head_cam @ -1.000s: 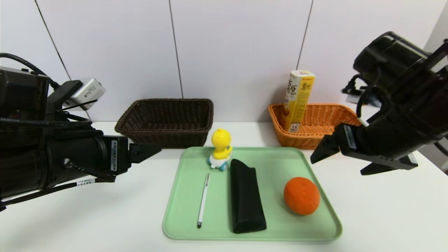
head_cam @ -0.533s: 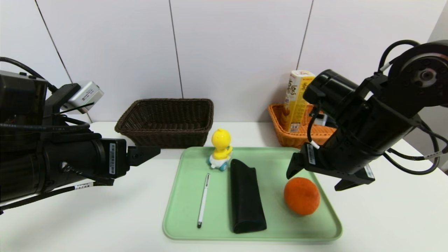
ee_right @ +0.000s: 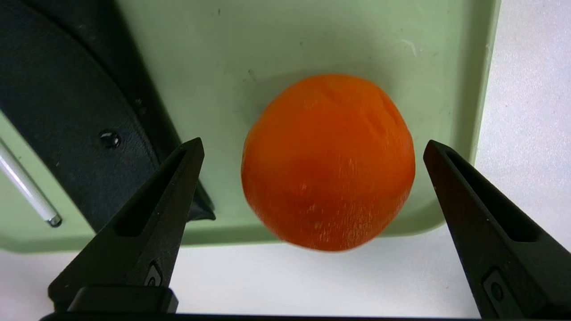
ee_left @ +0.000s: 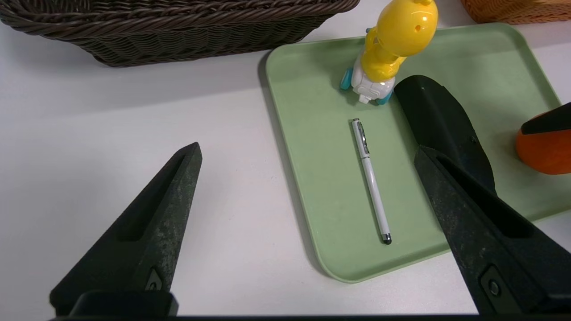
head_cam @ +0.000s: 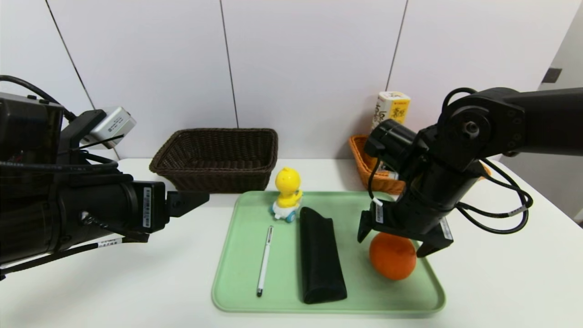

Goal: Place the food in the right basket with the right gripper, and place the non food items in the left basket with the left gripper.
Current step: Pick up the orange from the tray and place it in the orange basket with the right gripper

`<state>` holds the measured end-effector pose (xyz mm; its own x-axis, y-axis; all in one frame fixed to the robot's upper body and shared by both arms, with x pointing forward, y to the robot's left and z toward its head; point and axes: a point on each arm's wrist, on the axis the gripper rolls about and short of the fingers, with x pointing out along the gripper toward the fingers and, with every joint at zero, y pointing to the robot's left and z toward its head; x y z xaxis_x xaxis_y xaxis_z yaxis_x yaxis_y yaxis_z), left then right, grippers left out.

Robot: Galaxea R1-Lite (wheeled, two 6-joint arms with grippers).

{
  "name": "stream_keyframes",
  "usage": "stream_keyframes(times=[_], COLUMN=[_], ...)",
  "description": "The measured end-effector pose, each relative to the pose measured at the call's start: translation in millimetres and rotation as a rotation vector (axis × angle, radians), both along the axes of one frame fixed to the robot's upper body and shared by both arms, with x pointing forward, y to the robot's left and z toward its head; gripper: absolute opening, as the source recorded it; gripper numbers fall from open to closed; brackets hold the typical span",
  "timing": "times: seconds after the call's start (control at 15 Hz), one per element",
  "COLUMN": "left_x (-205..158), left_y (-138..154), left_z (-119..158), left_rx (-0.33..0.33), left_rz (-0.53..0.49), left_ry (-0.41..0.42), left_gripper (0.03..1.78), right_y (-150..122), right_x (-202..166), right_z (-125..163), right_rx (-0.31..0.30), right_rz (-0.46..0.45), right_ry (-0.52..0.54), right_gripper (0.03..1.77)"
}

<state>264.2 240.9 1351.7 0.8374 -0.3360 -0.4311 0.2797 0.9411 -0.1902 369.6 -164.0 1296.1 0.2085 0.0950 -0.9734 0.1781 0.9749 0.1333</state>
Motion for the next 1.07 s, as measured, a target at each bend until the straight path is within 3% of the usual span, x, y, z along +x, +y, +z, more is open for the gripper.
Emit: stream_keyframes(times=[0.47, 0.67, 1.07], left_x=[-1, -1, 0], left_y=[1, 1, 5], left_z=[-3, -3, -2], left_rx=[0.004, 0.004, 0.001], left_rz=[0.004, 0.005, 0.024], left_ry=[0.006, 0.006, 0.002], left_gripper=[1.69, 1.69, 1.69], right_y=[7, 8, 7], right_x=[7, 7, 5], right_z=[-18, -21, -9], right_rx=[-0.027, -0.027, -0.006], right_rz=[-0.015, -0.02, -0.021], right_ry=[0.047, 0.061, 0.032], right_gripper=[1.7, 1.27, 1.16])
